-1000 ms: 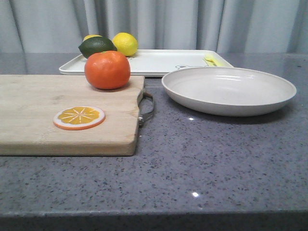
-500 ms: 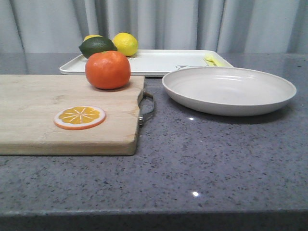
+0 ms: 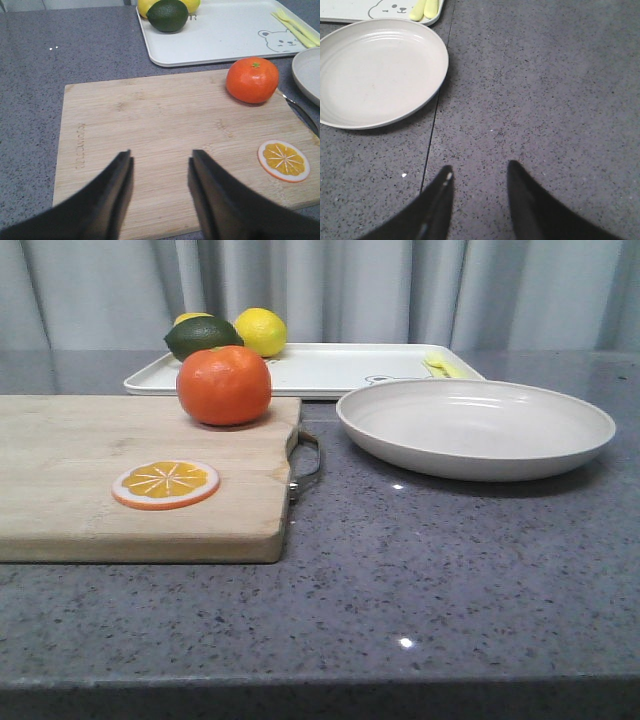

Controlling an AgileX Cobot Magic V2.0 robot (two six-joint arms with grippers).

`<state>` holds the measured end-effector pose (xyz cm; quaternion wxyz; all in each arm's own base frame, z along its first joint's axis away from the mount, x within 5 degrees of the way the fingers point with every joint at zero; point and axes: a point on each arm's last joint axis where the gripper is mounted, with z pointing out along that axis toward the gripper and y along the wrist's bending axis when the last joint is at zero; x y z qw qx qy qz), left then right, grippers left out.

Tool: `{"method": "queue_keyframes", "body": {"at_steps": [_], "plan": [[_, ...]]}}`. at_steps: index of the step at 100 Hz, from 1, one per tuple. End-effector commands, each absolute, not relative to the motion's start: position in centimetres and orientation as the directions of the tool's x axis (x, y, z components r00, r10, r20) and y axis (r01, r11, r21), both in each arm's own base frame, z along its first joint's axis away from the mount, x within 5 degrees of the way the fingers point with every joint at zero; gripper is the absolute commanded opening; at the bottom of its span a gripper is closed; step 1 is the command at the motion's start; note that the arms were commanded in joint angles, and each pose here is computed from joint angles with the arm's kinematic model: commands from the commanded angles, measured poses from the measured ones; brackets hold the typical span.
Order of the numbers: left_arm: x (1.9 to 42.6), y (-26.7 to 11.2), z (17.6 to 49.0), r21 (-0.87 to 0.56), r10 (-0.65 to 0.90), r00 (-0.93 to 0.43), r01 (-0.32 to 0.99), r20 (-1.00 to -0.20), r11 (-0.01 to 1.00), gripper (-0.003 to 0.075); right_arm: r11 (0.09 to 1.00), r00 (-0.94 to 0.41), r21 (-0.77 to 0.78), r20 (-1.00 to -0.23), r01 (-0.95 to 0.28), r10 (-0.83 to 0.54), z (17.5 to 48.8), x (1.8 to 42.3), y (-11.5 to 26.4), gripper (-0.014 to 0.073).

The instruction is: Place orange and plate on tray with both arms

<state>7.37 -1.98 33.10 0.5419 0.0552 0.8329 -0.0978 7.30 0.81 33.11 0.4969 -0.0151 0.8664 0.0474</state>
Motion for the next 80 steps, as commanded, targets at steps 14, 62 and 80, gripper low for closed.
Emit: {"method": "queue_keyframes", "body": {"at_steps": [14,62,80], "plan": [[7.7,-2.4,34.8,-0.170,-0.089,-0.333,0.223,-0.939,0.960,0.0544,0.995,-0.428,0.059,-0.904,-0.079,0.019,34.6,7.7,0.8,0.0624],[13.4,-4.8,34.9,-0.187,-0.025,-0.350,0.439,-0.937,0.879,0.0545,0.995,-0.409,0.060,-0.912,-0.081,0.021,34.8,7.8,0.8,0.0624],[17.0,-6.2,36.1,-0.174,0.019,-0.345,0.521,-0.939,0.836,0.0545,0.995,-0.412,0.060,-0.911,-0.081,0.021,34.7,7.8,0.8,0.0624]]}}
